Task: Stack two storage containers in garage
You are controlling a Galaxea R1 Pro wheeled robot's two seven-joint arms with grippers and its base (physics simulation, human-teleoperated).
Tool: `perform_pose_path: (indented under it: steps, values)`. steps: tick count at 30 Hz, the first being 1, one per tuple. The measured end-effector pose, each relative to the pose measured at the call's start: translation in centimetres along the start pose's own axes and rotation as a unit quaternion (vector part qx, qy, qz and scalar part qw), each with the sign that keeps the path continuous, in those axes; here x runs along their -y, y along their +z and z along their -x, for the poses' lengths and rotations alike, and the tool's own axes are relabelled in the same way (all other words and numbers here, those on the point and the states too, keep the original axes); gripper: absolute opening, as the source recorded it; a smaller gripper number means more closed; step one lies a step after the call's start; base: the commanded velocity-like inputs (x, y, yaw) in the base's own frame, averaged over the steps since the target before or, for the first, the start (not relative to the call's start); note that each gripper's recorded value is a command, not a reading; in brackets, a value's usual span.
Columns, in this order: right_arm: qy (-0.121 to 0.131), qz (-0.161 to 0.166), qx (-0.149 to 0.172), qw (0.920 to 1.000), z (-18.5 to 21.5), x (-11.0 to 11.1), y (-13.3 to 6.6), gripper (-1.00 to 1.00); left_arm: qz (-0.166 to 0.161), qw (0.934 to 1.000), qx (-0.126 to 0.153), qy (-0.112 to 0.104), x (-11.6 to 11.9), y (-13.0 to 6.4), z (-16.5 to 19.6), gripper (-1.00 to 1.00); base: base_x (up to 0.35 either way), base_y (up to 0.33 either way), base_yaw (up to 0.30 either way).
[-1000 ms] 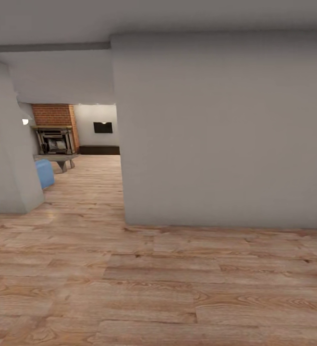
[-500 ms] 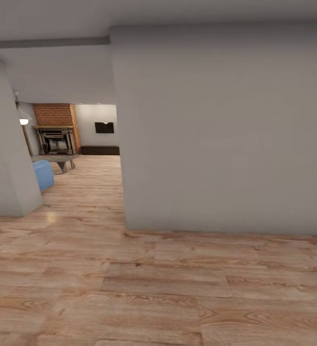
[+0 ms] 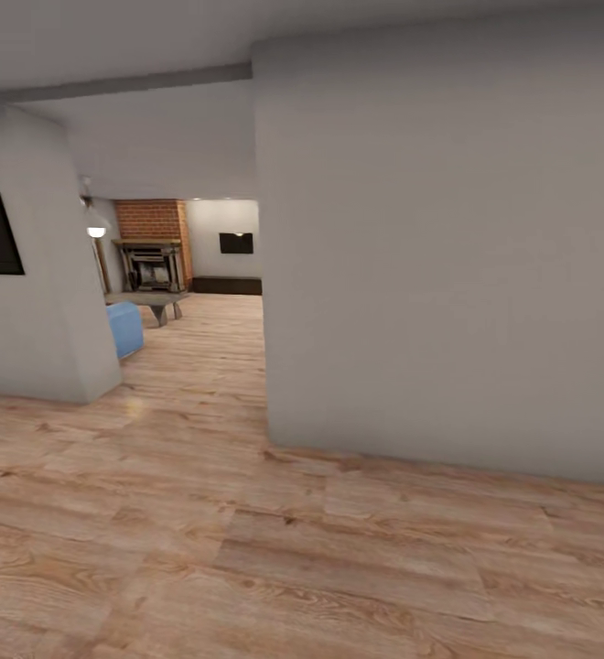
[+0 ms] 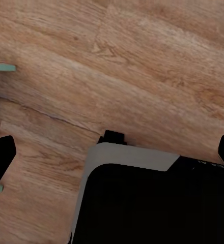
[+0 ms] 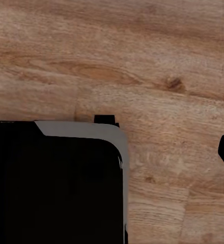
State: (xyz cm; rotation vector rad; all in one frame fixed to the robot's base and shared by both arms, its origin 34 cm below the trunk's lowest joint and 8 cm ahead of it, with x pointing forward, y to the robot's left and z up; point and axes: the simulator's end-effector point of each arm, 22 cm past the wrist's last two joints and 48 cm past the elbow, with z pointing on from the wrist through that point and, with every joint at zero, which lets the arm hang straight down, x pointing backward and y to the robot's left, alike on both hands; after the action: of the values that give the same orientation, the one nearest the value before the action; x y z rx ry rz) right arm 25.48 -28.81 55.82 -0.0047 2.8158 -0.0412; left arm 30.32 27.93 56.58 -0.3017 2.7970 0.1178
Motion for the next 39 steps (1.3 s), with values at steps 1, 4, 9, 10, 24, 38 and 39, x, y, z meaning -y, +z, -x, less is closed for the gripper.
perform_pose_path:
  steps: [1, 4, 9, 10, 24, 38, 39]
  values:
    - [0.000, 0.000, 0.000, 1.0000, 0.00, 0.00, 0.00, 1.00, 0.000, 1.0000, 0.000, 0.000, 0.00, 0.00, 0.00, 1.00, 0.323, 0.000, 0.268]
    - [0.000, 0.000, 0.000, 1.0000, 0.00, 0.01, 0.00, 1.00, 0.000, 1.0000, 0.000, 0.000, 0.00, 0.00, 0.00, 1.00, 0.323, 0.000, 0.268]
    - [0.000, 0.000, 0.000, 1.0000, 0.00, 0.01, 0.00, 1.00, 0.000, 1.0000, 0.000, 0.000, -0.01, 0.00, 0.00, 1.00, 0.323, 0.000, 0.268]
    - [0.000, -0.001, 0.001, 1.0000, 0.03, 0.09, 0.00, 1.00, 0.000, 1.0000, 0.000, 0.000, 0.00, 0.00, 0.00, 1.00, 0.323, 0.000, 0.268]
    - [0.001, -0.001, 0.001, 1.0000, 0.05, 0.13, 0.00, 1.00, 0.000, 1.0000, 0.000, 0.000, 0.00, 0.00, 0.00, 1.00, 0.323, 0.000, 0.268]
    - [-0.003, -0.001, 0.002, 1.0000, 0.08, 0.23, -0.01, 1.00, 0.000, 1.0000, 0.000, 0.000, 0.01, 0.00, 0.00, 1.00, 0.323, 0.000, 0.077]
    - [-0.004, -0.001, 0.001, 1.0000, 0.05, 0.24, -0.01, 1.00, 0.000, 1.0000, 0.000, 0.000, 0.01, 0.00, 0.00, 1.00, 0.323, 0.000, 0.000]
